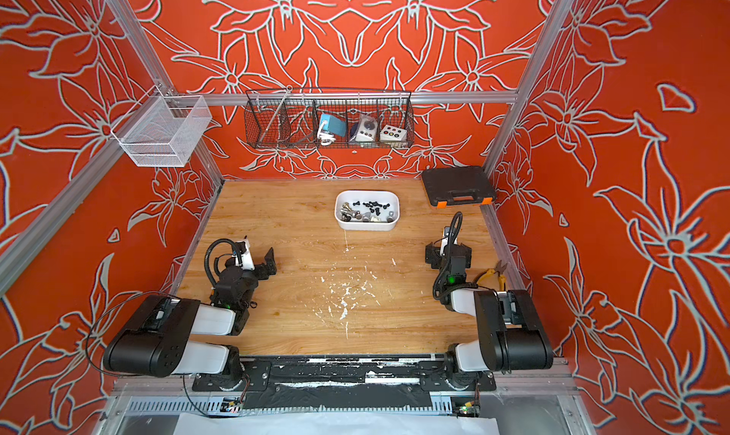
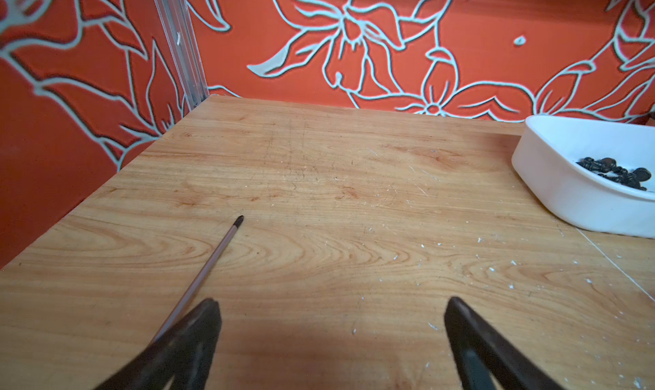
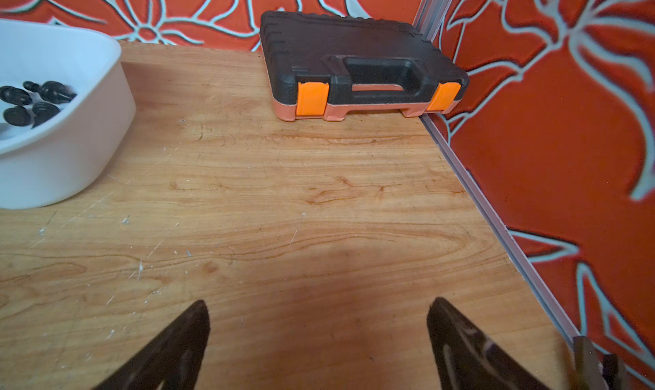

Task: Put the chess pieces into the storage box
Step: Reset both arms

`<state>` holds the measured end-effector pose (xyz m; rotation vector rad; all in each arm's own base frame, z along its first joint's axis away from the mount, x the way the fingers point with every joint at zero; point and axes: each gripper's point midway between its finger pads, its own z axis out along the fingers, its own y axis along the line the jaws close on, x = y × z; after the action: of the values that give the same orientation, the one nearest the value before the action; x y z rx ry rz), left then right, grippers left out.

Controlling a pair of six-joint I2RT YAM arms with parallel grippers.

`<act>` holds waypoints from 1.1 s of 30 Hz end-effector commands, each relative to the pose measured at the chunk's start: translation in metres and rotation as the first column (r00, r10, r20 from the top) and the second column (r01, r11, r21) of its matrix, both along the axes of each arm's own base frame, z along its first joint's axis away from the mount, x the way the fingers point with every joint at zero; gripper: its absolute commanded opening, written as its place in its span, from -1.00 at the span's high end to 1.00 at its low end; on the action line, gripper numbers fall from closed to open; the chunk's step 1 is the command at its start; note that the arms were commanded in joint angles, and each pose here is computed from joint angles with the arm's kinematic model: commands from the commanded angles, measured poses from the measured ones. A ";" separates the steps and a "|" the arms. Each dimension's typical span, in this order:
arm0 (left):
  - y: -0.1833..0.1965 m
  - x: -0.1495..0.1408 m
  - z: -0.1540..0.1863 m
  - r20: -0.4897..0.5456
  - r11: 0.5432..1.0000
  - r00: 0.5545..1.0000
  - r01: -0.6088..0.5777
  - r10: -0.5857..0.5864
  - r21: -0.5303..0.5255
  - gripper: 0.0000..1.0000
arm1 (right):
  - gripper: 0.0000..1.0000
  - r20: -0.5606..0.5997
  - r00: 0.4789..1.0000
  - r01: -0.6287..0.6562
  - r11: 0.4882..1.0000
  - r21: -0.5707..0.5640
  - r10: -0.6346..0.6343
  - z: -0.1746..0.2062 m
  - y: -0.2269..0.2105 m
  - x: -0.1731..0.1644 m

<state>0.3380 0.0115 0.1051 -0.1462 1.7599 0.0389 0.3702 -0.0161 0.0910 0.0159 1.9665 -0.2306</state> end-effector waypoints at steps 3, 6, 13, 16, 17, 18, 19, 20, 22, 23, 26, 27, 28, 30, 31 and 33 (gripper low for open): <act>-0.002 0.004 0.013 0.048 1.000 0.999 0.006 -0.006 0.005 -0.96 | -0.95 0.023 1.000 0.010 1.000 -0.010 -0.010 0.005 -0.003 0.001; -0.002 0.004 0.013 0.048 1.000 0.999 0.007 -0.007 0.005 -0.96 | -0.95 0.024 1.000 0.011 1.000 -0.011 -0.010 0.005 -0.004 0.001; -0.002 0.004 0.013 0.047 1.000 0.999 0.006 -0.006 0.005 -0.96 | -0.96 0.024 1.000 0.009 1.000 -0.011 -0.009 0.005 -0.003 0.001; -0.002 0.004 0.013 0.048 1.000 0.999 0.007 -0.007 0.005 -0.96 | -0.96 0.023 1.000 0.010 1.000 -0.010 -0.009 0.005 -0.003 0.001; -0.002 0.004 0.013 0.048 1.000 0.999 0.007 -0.007 0.005 -0.96 | -0.96 0.025 1.000 0.010 1.000 -0.011 -0.010 0.006 -0.004 0.001; -0.002 0.004 0.013 0.047 1.000 0.999 0.007 -0.007 0.005 -0.96 | -0.96 0.024 1.000 0.010 1.000 -0.010 -0.010 0.005 -0.003 0.001; -0.002 0.004 0.013 0.047 1.000 0.999 0.007 -0.007 0.005 -0.96 | -0.96 0.024 1.000 0.010 1.000 -0.011 -0.009 0.005 -0.003 0.001; -0.002 0.004 0.013 0.048 1.000 0.999 0.007 -0.007 0.005 -0.96 | -0.95 0.023 1.000 0.010 1.000 -0.011 -0.009 0.005 -0.003 0.001; -0.002 0.004 0.013 0.047 1.000 0.999 0.007 -0.007 0.005 -0.96 | -0.96 0.024 1.000 0.011 1.000 -0.010 -0.011 0.005 -0.004 0.001; -0.002 0.004 0.013 0.047 1.000 0.999 0.006 -0.007 0.005 -0.96 | -0.96 0.023 1.000 0.010 1.000 -0.010 -0.010 0.005 -0.003 0.001; -0.002 0.004 0.013 0.048 1.000 0.999 0.007 -0.007 0.005 -0.96 | -0.95 0.024 1.000 0.010 1.000 -0.010 -0.010 0.005 -0.003 0.001; -0.002 0.004 0.013 0.048 1.000 0.999 0.007 -0.007 0.005 -0.96 | -0.95 0.024 1.000 0.010 1.000 -0.010 -0.010 0.005 -0.003 0.001; -0.002 0.004 0.013 0.048 1.000 0.999 0.006 -0.007 0.005 -0.96 | -0.95 0.019 1.000 0.011 1.000 -0.010 -0.010 0.004 -0.003 0.001; -0.002 0.004 0.013 0.049 1.000 0.999 0.007 -0.007 0.005 -0.96 | -0.95 0.018 1.000 0.011 1.000 -0.009 -0.011 0.004 -0.003 0.003; -0.002 0.004 0.013 0.048 1.000 0.999 0.007 -0.007 0.005 -0.96 | -0.95 0.019 1.000 0.012 1.000 -0.010 -0.012 0.004 -0.004 0.003; -0.002 0.004 0.013 0.047 1.000 0.999 0.007 -0.007 0.005 -0.96 | -0.96 0.018 1.000 0.009 1.000 -0.010 -0.009 0.004 -0.003 0.002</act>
<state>0.3380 0.0115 0.1051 -0.1462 1.7599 0.0389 0.3701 -0.0161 0.0907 0.0158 1.9672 -0.2307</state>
